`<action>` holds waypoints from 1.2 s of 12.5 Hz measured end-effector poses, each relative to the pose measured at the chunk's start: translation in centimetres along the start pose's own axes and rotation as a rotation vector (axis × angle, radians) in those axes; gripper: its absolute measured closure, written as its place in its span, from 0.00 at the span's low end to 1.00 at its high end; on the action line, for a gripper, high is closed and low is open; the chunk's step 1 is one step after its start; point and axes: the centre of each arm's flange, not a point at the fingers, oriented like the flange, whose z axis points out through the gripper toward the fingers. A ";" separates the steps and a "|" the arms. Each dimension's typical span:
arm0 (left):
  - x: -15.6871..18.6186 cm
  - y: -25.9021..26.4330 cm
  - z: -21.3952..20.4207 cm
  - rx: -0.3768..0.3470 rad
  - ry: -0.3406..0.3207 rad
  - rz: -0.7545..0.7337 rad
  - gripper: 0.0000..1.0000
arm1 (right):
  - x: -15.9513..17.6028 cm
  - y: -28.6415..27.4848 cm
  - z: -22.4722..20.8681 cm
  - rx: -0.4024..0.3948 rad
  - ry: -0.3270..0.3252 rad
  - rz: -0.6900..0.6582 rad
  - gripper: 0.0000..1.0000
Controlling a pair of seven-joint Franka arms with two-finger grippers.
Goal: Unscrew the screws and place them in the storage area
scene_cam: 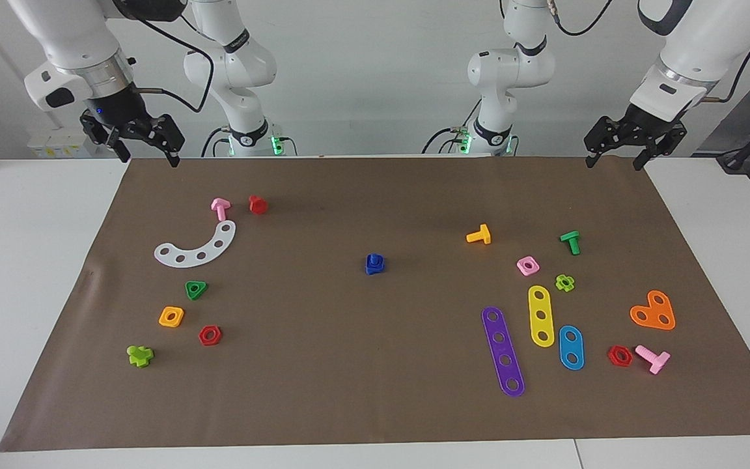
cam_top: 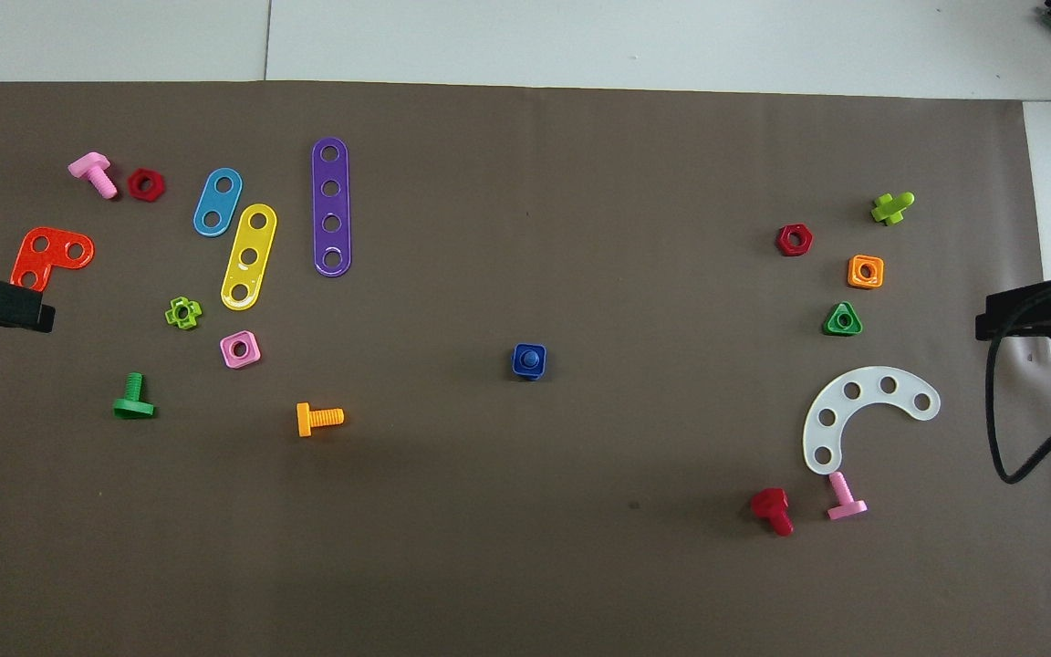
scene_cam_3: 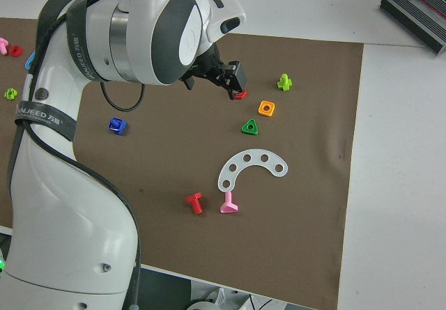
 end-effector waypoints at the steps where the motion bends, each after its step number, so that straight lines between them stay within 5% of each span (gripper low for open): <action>1: 0.0 0.0 0.0 0.000 0.002 0.000 0.00 | 0.0 0.0 0.0 0.000 0.000 0.000 0.00; 9: 0.4 0.8 0.2 0.003 0.023 0.014 0.00 | 0.0 0.0 0.0 0.000 0.000 0.000 0.00; 15: 1.2 11.0 5.4 0.002 0.059 0.045 0.00 | 0.0 0.0 0.0 0.000 0.000 0.000 0.00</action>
